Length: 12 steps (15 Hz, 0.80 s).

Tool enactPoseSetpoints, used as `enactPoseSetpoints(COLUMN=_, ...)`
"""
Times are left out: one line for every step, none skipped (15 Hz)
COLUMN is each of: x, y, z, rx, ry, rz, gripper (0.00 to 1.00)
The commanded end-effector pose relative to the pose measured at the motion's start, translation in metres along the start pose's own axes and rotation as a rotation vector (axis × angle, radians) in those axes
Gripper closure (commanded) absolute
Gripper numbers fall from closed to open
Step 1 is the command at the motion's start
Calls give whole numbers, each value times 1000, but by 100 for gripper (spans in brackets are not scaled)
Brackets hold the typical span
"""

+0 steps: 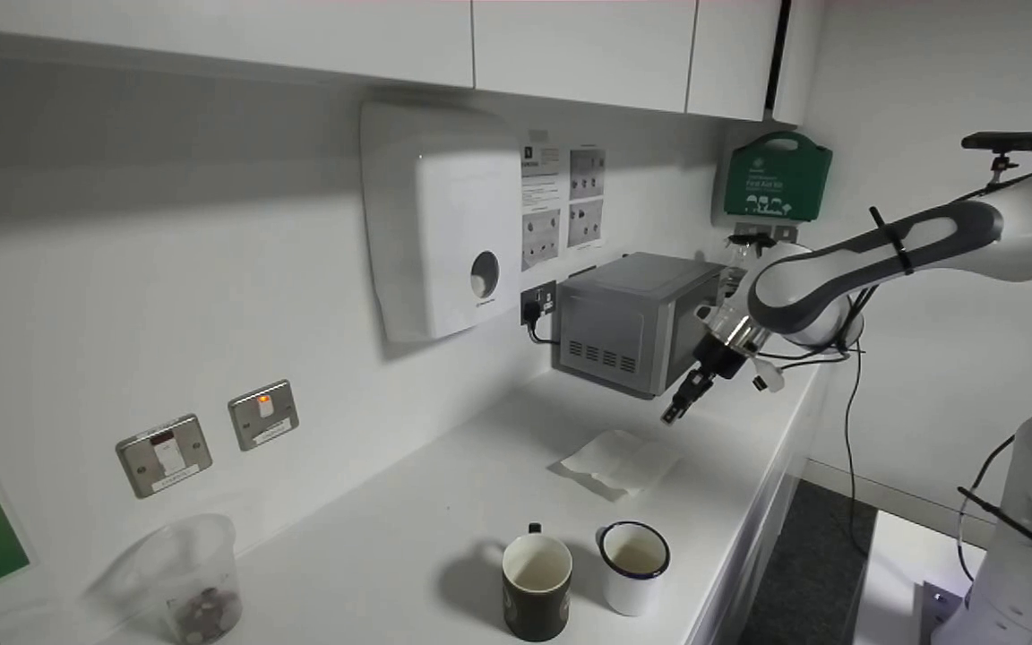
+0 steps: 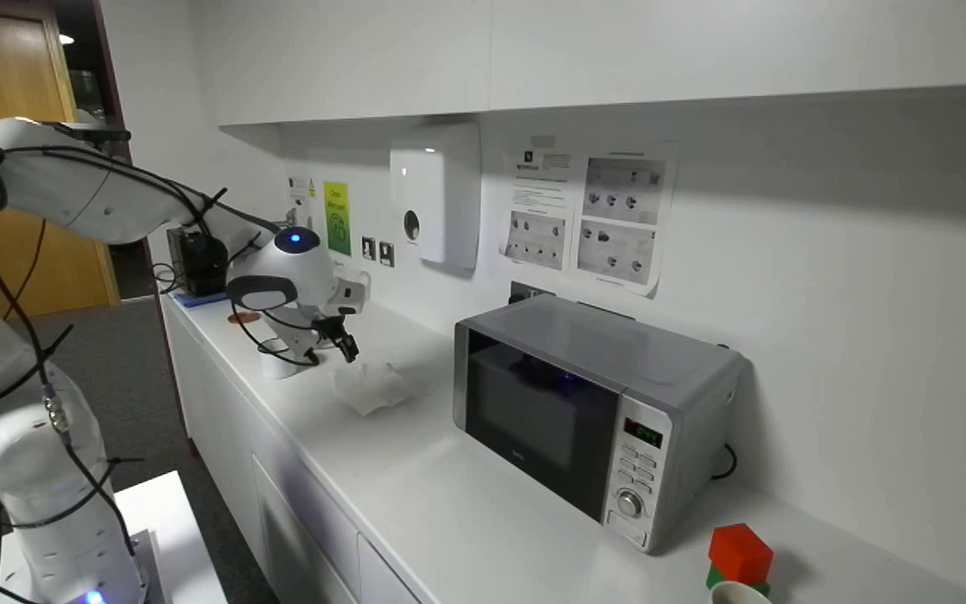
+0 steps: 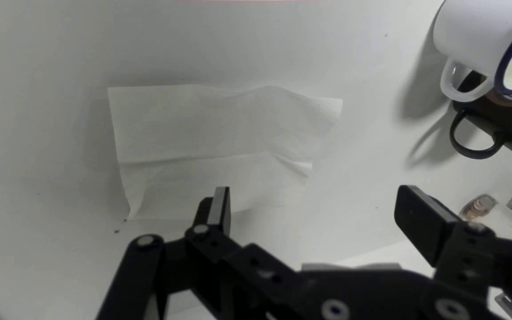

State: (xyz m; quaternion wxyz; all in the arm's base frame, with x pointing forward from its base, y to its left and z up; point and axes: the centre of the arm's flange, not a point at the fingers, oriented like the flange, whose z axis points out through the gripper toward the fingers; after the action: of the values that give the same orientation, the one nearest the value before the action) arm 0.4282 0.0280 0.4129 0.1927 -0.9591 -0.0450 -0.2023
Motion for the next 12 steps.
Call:
enactPoseSetpoints(x=-12, y=-26, z=-2, rx=9, ry=41, rz=9, gripper=0)
enactPoseSetpoints(x=-12, y=-32, z=0, rx=11, ry=40, rz=4, gripper=0)
enactPoseSetpoints(x=-11, y=-38, z=2, rx=9, ry=39, rz=-1, gripper=0)
enactPoseSetpoints(x=-11, y=-44, z=4, rx=8, ry=39, rz=-7, gripper=0)
enactPoseSetpoints(x=-10, y=-50, z=5, rx=6, ry=42, rz=-14, gripper=0)
enactPoseSetpoints(x=-10, y=-56, z=6, rx=3, ry=44, rz=-26, gripper=0)
enactPoseSetpoints(x=-10, y=-62, z=6, rx=2, ry=46, rz=-34, gripper=0)
enactPoseSetpoints(x=-9, y=-68, z=6, rx=-3, ry=50, rz=-48, gripper=0)
enactPoseSetpoints(x=-10, y=-74, z=7, rx=-10, ry=53, rz=-63, gripper=0)
enactPoseSetpoints(x=-11, y=-80, z=6, rx=-20, ry=53, rz=-82, gripper=0)
enactPoseSetpoints(x=-13, y=-85, z=5, rx=-35, ry=50, rz=-103, gripper=0)
enactPoseSetpoints(x=-14, y=-90, z=5, rx=-53, ry=46, rz=-124, gripper=0)
